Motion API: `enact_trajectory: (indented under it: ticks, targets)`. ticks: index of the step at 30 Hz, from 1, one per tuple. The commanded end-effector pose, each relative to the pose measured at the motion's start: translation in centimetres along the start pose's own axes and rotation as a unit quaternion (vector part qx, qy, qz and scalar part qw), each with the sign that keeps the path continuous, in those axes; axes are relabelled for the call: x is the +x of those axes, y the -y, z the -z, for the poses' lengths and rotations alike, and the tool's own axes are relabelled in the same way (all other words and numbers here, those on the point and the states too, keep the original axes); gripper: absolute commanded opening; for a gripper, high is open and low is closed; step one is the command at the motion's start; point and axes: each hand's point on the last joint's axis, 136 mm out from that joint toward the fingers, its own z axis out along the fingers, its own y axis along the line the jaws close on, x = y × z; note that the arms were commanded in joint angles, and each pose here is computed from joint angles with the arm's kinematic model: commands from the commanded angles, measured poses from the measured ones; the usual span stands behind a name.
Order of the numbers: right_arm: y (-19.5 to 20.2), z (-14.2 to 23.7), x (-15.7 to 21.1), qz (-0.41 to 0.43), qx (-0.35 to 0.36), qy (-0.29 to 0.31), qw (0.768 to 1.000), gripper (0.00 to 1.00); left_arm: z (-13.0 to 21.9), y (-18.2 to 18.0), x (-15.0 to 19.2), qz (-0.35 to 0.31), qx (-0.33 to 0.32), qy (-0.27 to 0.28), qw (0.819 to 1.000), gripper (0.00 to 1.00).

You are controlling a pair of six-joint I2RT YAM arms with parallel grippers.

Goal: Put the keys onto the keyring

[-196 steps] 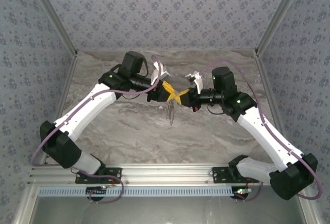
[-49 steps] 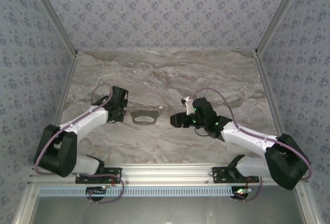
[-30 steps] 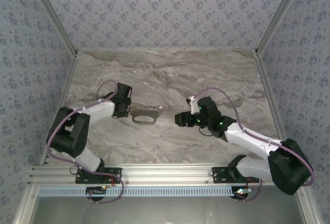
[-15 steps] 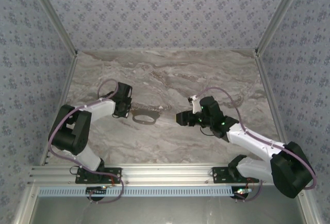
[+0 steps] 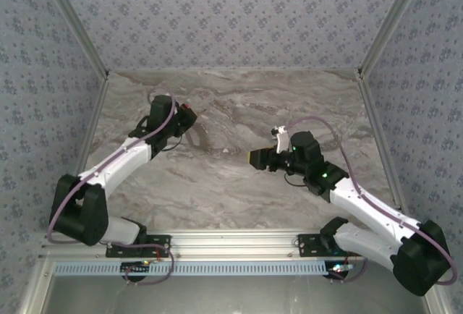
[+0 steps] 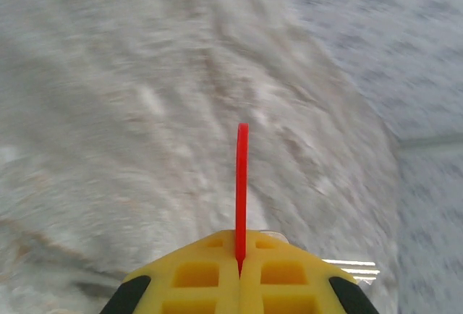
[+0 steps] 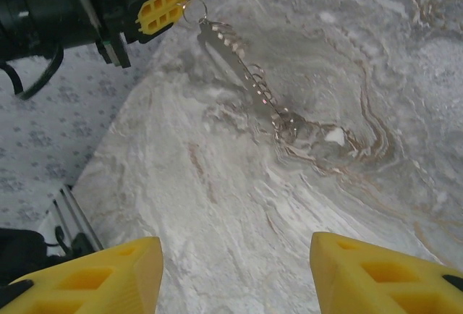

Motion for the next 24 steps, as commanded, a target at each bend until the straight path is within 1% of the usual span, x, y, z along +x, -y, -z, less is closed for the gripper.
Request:
enact_trajectory:
  ticks: [1, 5, 7, 10, 11, 14, 18, 21, 24]
  targets:
    - [-2.2, 1.5, -2.6, -0.008, -0.029, 0.029, 0.999, 0.59, 3.4, 8.7, -1.1, -0.134, 0.16, 0.028, 0.977, 0.0]
    - [-3.6, 2.8, -4.4, 0.015, -0.048, 0.049, 0.998, 0.61, 6.5, 13.8, -0.1, -0.195, 0.255, 0.028, 0.947, 0.0]
    - [-3.9, 3.5, -5.3, 0.027, -0.048, 0.057, 0.997, 0.62, 8.1, 16.2, 0.8, -0.222, 0.303, 0.023, 0.927, 0.0]
    - [-4.8, 4.4, -6.7, 0.037, -0.063, 0.069, 0.995, 0.63, 10.1, 19.0, 2.0, -0.244, 0.359, 0.011, 0.901, 0.0]
    - [-5.3, 4.7, -7.1, 0.042, -0.069, 0.072, 0.994, 0.63, 10.5, 19.6, 2.2, -0.248, 0.371, 0.009, 0.895, 0.0]
    - [-6.9, 5.8, -8.0, 0.064, -0.092, 0.081, 0.99, 0.63, 11.7, 21.0, 2.9, -0.252, 0.4, 0.0, 0.881, 0.0]
    - [-8.6, 7.1, -8.6, 0.089, -0.114, 0.088, 0.986, 0.63, 13.1, 22.5, 3.7, -0.239, 0.448, -0.017, 0.862, 0.0]
    - [-9.5, 8.2, -8.7, 0.109, -0.123, 0.093, 0.982, 0.63, 13.7, 23.1, 4.2, -0.242, 0.452, -0.025, 0.858, 0.0]
    - [-9.6, 8.8, -9.4, 0.098, -0.118, 0.113, 0.982, 0.64, 13.7, 23.3, 4.7, -0.248, 0.445, -0.029, 0.86, 0.0]
